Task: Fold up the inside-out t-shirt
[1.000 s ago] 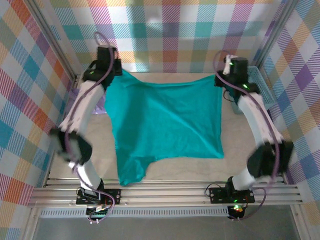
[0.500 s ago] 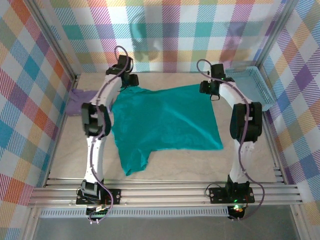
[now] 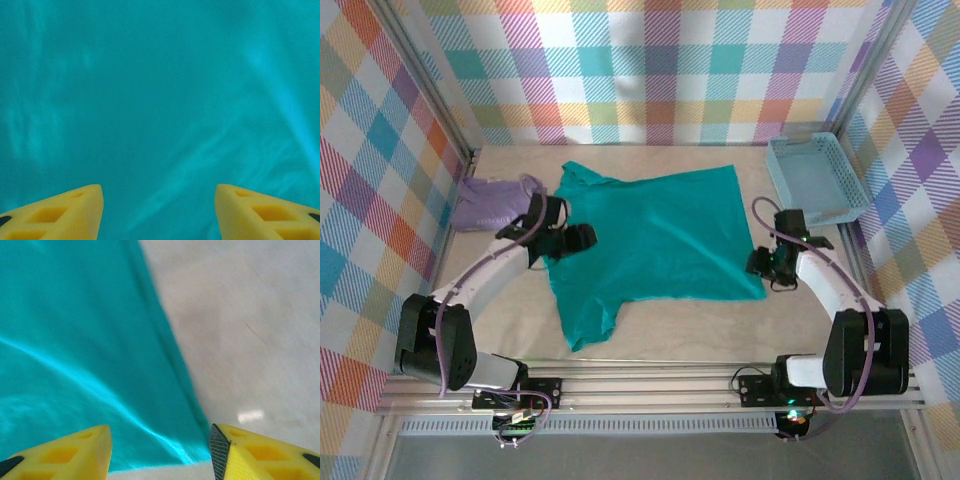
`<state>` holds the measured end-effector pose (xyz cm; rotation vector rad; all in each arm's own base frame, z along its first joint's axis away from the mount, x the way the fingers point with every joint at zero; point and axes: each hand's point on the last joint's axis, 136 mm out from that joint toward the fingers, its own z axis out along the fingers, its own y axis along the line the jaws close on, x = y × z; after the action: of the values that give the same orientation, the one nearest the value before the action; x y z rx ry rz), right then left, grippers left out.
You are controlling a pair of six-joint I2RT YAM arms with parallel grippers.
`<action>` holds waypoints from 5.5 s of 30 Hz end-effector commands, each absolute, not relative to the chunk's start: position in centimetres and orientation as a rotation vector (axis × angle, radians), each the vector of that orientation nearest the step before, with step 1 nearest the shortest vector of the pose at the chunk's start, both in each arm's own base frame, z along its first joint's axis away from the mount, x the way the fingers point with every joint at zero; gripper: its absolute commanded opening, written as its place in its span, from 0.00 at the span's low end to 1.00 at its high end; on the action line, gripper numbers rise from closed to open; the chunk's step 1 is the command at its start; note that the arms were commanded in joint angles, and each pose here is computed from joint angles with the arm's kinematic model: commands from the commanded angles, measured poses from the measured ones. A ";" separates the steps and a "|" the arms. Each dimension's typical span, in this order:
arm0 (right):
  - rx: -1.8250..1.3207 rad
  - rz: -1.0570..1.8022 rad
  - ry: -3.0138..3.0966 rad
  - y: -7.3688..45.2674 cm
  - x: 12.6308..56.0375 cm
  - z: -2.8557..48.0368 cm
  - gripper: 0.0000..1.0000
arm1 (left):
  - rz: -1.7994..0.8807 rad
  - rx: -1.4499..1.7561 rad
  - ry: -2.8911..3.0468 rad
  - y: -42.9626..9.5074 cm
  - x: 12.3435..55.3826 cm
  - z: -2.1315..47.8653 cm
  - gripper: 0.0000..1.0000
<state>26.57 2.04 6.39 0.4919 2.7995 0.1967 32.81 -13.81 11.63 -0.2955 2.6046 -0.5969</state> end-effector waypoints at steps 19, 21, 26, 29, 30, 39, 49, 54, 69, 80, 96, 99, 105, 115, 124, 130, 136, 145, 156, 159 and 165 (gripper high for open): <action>0.839 0.286 2.941 2.1 23.4 1.4 0.40 | -0.690 -0.242 2.615 -14.4 29.2 13.4 0.61; 0.841 0.274 2.950 1.9 23.3 1.4 0.35 | -0.695 -0.239 2.615 -14.3 28.7 13.6 0.61; 0.810 0.251 2.976 1.7 23.5 1.5 0.20 | -0.698 -0.242 2.628 -13.8 26.9 13.3 0.62; 0.753 0.160 2.976 0.6 23.7 2.2 0.12 | -0.676 -0.254 2.668 -13.2 25.2 12.4 0.62; 0.734 0.155 2.966 0.5 24.0 2.5 0.11 | -0.659 -0.271 2.687 -12.8 24.4 12.0 0.62; 0.671 0.232 2.906 1.2 25.1 3.9 0.06 | -0.344 -0.384 2.876 -10.9 16.4 7.3 0.59; 0.631 0.299 2.867 1.9 25.6 4.7 0.06 | -0.293 -0.396 2.969 -11.2 13.4 3.3 0.52; 0.625 0.309 2.858 2.0 25.7 4.8 0.06 | -0.312 -0.386 3.023 -12.0 12.5 1.9 0.45; 0.627 0.293 2.849 1.8 25.5 4.9 0.06 | -0.249 -0.449 3.014 -10.7 11.2 -1.1 0.10; 0.681 0.303 2.774 1.5 24.5 5.9 0.06 | -0.375 -0.594 2.821 -10.1 13.3 3.0 0.00; 0.867 0.348 2.574 0.6 22.1 7.8 0.07 | -0.583 -0.850 2.603 -8.1 14.9 12.0 0.00; 0.799 0.336 2.578 0.5 23.7 8.7 0.07 | -0.599 -0.796 2.601 -8.4 17.3 13.2 0.00; 0.636 0.285 2.588 0.0 27.7 10.4 0.09 | -0.623 -0.702 2.562 -7.9 24.0 15.6 0.00; 0.561 0.347 2.654 0.7 32.7 8.5 0.11 | -0.555 -0.600 2.577 -7.8 32.1 15.4 0.00; 0.529 0.385 2.696 1.5 35.3 6.9 0.12 | -0.482 -0.633 2.604 -6.9 34.7 13.4 0.00; 0.515 0.379 2.722 1.7 37.3 5.6 0.13 | -0.464 -0.680 2.609 -6.5 36.7 11.6 0.00; 0.513 0.348 2.760 1.4 39.9 4.1 0.31 | -0.452 -0.773 2.602 -6.0 41.3 8.4 0.04; 0.452 0.240 2.644 0.3 39.5 9.1 0.48 | -0.299 -0.779 2.576 -4.0 43.3 8.6 0.42; -0.023 0.594 2.564 15.0 34.8 12.2 0.52 | -0.721 -0.600 2.485 -10.6 34.0 12.7 0.53; -0.354 0.730 2.501 22.8 33.6 12.5 0.49 | -0.808 -0.606 2.494 -11.7 33.8 11.3 0.47; -0.941 0.750 2.252 33.0 31.8 12.3 0.54 | -0.794 -0.700 2.595 -11.3 32.4 6.7 0.34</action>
<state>30.68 28.78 9.72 -0.6893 2.5053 0.7104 32.12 -10.87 7.20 -0.6768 2.6072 -0.7307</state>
